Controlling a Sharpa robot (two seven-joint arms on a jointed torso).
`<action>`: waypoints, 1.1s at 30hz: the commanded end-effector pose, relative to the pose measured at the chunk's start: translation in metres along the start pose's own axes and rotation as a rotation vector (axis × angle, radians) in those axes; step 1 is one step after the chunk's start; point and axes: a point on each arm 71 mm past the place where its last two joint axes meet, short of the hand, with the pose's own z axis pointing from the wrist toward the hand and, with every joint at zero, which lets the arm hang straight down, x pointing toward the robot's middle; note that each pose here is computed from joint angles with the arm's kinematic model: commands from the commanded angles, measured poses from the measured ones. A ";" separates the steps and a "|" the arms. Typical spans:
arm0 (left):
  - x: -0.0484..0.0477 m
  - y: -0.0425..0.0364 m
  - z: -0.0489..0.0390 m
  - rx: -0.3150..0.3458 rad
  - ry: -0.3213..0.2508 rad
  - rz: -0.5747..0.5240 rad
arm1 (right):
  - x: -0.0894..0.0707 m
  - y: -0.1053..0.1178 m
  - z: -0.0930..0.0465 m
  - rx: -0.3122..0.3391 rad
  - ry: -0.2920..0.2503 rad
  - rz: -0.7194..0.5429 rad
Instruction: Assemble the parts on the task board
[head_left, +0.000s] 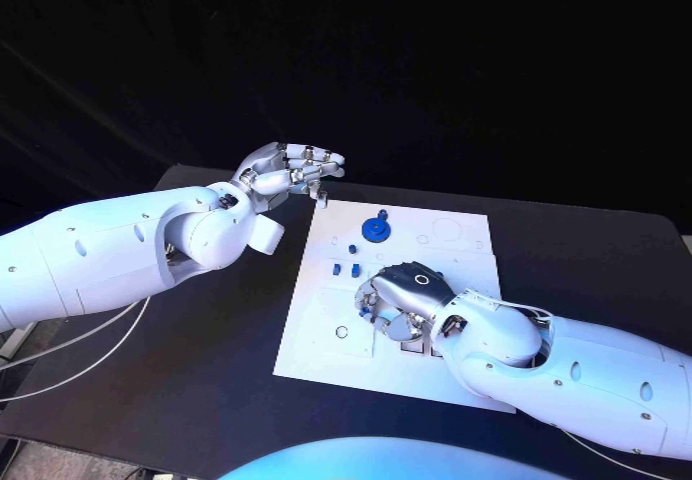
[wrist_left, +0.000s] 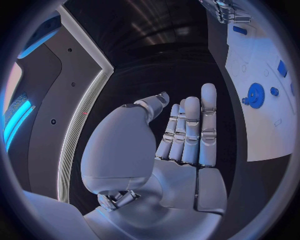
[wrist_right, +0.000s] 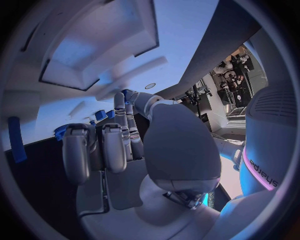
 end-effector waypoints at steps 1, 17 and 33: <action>0.0025 -0.0009 0.0004 0.005 0.017 -0.010 | 0.005 0.001 0.000 -0.006 0.043 -0.019; 0.0012 -0.0007 -0.0001 0.001 0.014 -0.009 | 0.000 -0.006 -0.007 0.027 -0.012 -0.024; -0.0006 -0.0006 -0.0011 -0.001 0.013 -0.009 | -0.065 -0.054 -0.048 0.150 -0.068 -0.038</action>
